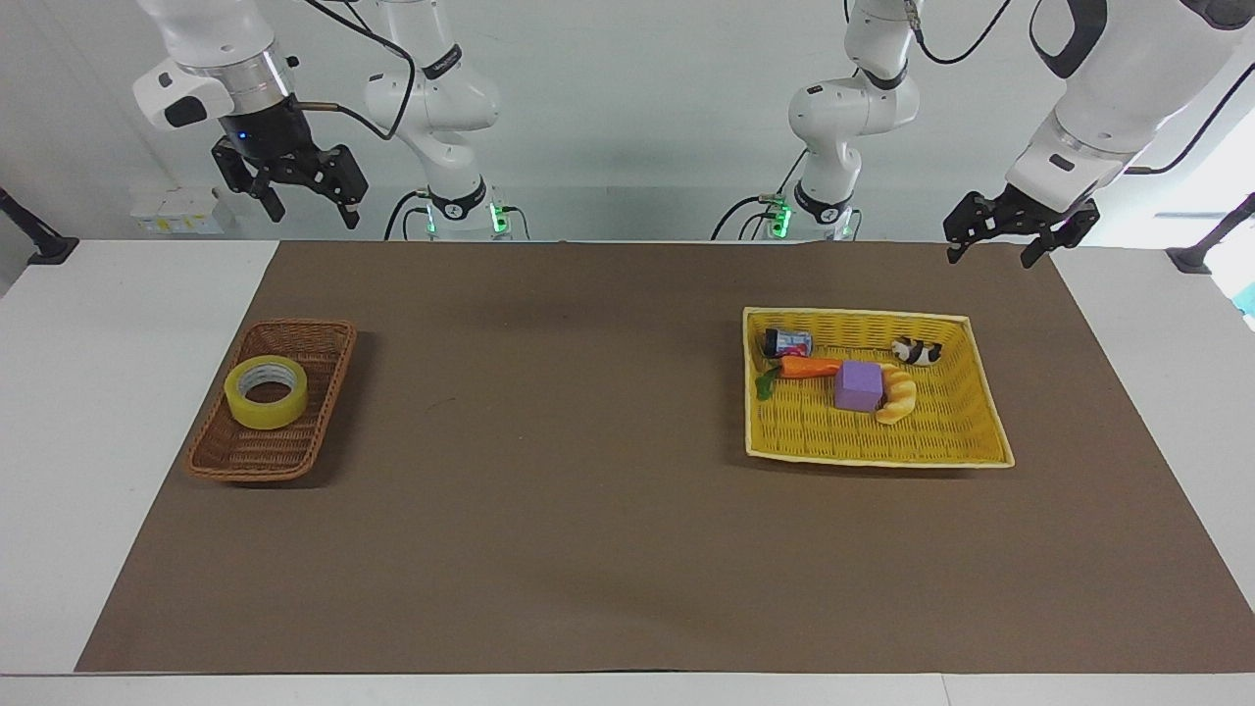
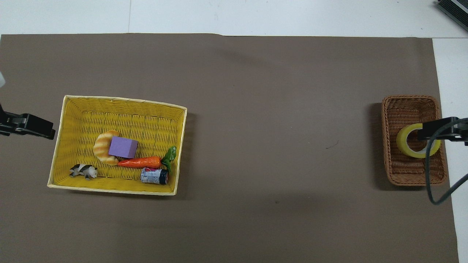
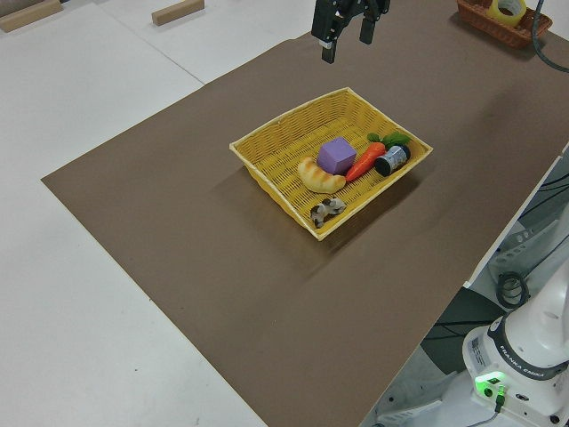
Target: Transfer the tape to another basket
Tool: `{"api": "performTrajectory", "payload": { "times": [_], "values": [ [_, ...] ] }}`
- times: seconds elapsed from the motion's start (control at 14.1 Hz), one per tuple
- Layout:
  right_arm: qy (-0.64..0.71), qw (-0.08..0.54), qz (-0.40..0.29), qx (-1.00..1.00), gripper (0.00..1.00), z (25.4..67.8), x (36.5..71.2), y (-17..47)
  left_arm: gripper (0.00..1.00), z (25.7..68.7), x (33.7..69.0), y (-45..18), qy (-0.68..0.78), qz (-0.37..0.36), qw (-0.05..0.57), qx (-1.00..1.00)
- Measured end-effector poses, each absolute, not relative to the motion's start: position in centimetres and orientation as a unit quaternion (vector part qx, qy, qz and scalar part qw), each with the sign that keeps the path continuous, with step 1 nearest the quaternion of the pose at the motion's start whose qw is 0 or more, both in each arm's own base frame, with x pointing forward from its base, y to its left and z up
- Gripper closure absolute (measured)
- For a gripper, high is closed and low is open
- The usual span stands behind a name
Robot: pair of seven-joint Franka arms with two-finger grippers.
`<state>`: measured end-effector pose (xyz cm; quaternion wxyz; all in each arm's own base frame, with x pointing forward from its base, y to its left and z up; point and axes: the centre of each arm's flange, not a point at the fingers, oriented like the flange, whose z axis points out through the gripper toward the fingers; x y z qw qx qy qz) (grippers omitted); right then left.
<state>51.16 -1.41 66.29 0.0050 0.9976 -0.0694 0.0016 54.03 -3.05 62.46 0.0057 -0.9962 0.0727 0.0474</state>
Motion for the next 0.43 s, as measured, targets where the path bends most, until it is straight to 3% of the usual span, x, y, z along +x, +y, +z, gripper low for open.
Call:
{"api": "performTrajectory", "payload": {
  "times": [0.43],
  "values": [
    [-0.064, 0.004, 0.002, 0.998, 0.00, 66.37, 51.13, -0.83, 0.00, 62.46, 54.03, -3.05, 0.073, 0.047, 0.006, -0.996]
  ]
}}
